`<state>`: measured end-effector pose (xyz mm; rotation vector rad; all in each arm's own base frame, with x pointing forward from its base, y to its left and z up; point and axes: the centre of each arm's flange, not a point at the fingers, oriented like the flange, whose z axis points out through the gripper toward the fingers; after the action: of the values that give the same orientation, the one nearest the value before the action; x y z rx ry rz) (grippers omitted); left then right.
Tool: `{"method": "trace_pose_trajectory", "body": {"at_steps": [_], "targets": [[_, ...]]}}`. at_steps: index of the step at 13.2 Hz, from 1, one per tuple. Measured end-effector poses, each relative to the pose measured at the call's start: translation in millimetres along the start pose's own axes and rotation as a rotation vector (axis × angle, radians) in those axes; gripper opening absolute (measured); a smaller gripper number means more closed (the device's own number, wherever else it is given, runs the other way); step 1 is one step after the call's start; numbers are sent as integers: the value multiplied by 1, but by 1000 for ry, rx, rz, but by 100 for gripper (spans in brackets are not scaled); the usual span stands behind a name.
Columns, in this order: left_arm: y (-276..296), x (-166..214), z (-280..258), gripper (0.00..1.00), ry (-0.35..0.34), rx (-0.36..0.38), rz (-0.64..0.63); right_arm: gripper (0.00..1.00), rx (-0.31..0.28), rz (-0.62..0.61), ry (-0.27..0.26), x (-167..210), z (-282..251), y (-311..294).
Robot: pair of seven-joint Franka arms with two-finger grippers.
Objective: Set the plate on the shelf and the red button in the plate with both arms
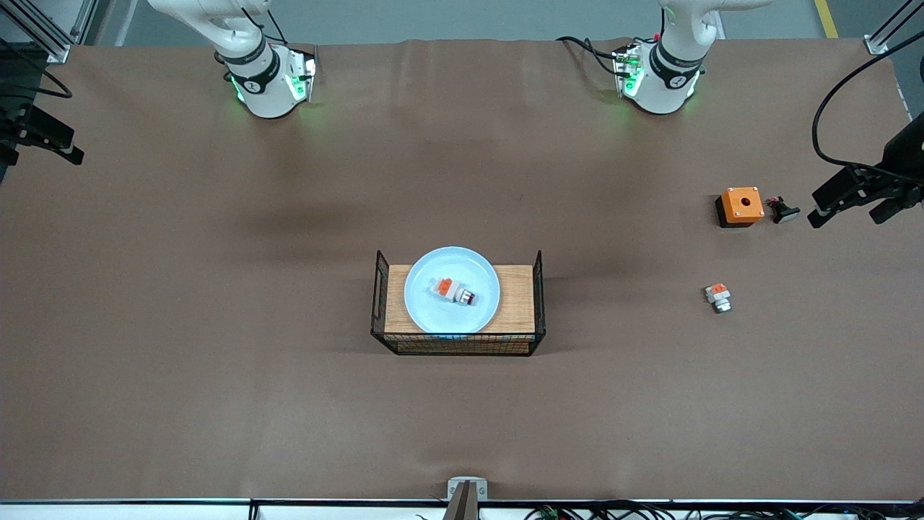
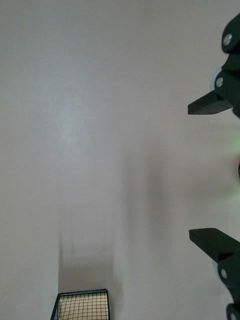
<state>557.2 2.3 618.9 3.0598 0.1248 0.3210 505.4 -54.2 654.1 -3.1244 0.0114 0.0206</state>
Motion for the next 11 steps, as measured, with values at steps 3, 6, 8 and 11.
{"method": "trace_pose_trajectory", "body": {"at_steps": [3, 6, 8, 11], "targets": [[8, 6, -1, 100, 3, -2, 14, 100, -1, -2, 9, 0, -2, -1], [17, 16, 4, 100, -52, 21, 37, 100, -2, -3, 23, 2, -4, -1], [18, 20, 4, 100, -66, 32, 41, 100, -3, -4, 30, 2, -6, -1], [22, 15, 0, 100, -108, 35, 33, 100, -4, -4, 35, 2, -8, -1]]}}
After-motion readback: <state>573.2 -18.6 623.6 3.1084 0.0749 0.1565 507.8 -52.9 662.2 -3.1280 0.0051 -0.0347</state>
